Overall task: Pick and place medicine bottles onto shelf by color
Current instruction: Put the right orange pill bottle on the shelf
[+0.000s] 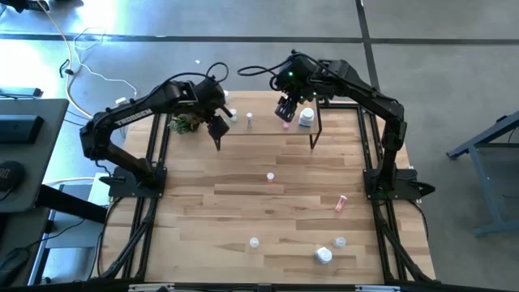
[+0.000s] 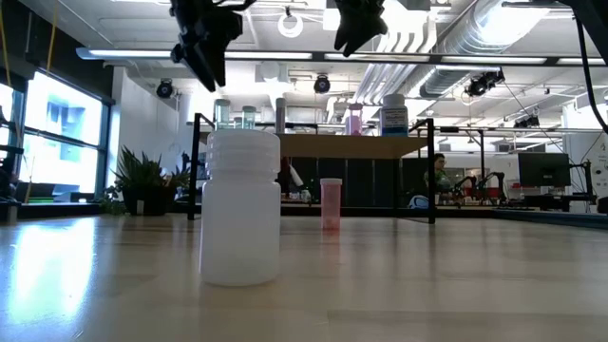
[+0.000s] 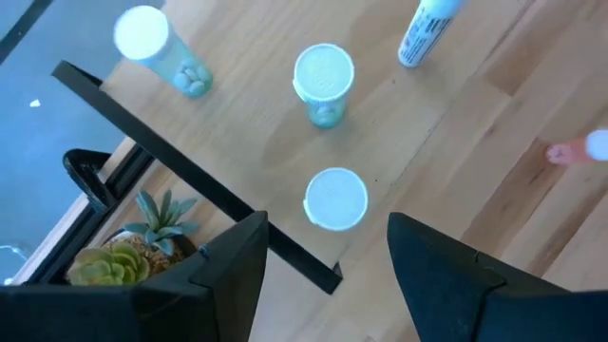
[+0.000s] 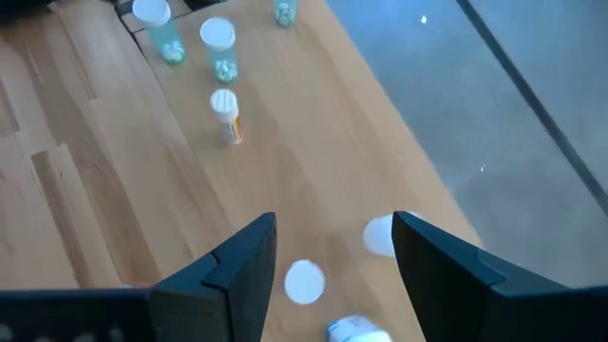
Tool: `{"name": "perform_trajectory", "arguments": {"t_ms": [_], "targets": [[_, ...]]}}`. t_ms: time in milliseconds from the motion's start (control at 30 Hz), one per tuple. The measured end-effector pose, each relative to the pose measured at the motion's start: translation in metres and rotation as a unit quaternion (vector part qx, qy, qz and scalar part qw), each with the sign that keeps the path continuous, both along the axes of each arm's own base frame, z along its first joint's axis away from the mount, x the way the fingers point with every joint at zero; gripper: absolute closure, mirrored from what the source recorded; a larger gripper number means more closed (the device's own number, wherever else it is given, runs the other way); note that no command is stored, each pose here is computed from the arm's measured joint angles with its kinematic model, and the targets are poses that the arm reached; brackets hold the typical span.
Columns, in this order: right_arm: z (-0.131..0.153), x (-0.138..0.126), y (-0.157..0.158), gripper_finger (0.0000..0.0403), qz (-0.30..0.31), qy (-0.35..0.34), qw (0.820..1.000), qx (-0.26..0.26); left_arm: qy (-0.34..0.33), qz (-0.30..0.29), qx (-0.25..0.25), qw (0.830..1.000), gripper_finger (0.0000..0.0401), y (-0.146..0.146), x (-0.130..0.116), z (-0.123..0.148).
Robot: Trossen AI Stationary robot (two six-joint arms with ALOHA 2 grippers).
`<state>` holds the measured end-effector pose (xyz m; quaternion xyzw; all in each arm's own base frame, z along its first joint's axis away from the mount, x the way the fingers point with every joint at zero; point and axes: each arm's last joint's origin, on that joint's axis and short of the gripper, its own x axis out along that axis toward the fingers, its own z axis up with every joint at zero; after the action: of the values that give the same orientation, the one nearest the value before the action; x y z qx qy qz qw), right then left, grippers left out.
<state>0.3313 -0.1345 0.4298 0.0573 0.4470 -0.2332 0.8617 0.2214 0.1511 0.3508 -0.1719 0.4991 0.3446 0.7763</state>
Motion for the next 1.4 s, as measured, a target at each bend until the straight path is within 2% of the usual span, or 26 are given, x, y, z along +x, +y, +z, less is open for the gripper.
{"name": "perform_trajectory", "arguments": {"t_ms": [167, 367, 567, 767, 1000, 1133, 1400], "targets": [[-0.002, -0.001, 0.007, 0.0201, -0.025, 0.006, 0.999, 0.028, -0.038, -0.018, -0.017, 0.999, 0.0192, -0.009, -0.009, 0.011], [-0.004, 0.002, 0.023, 0.0201, -0.052, 0.000, 0.997, 0.061, -0.085, -0.082, -0.038, 0.992, 0.0192, -0.024, -0.021, 0.026], [-0.005, 0.006, 0.043, 0.0201, -0.058, 0.003, 0.995, 0.083, -0.122, -0.152, -0.021, 0.981, 0.0192, -0.048, -0.031, 0.040], [-0.019, 0.003, 0.064, 0.0201, -0.083, 0.072, 0.990, 0.089, -0.167, -0.203, -0.005, 0.965, 0.0192, -0.073, -0.034, 0.024], [-0.055, 0.010, 0.094, 0.0201, -0.083, 0.139, 0.982, 0.103, -0.235, -0.239, -0.006, 0.942, 0.0192, -0.094, -0.037, 0.006], [-0.083, 0.013, 0.114, 0.0201, -0.087, 0.187, 0.972, 0.114, -0.235, -0.257, -0.012, 0.937, 0.0192, -0.103, -0.041, -0.008], [-0.124, 0.006, 0.157, 0.0201, -0.105, 0.252, 0.952, 0.139, -0.216, -0.265, -0.032, 0.939, 0.0192, -0.112, -0.048, -0.028]]}}
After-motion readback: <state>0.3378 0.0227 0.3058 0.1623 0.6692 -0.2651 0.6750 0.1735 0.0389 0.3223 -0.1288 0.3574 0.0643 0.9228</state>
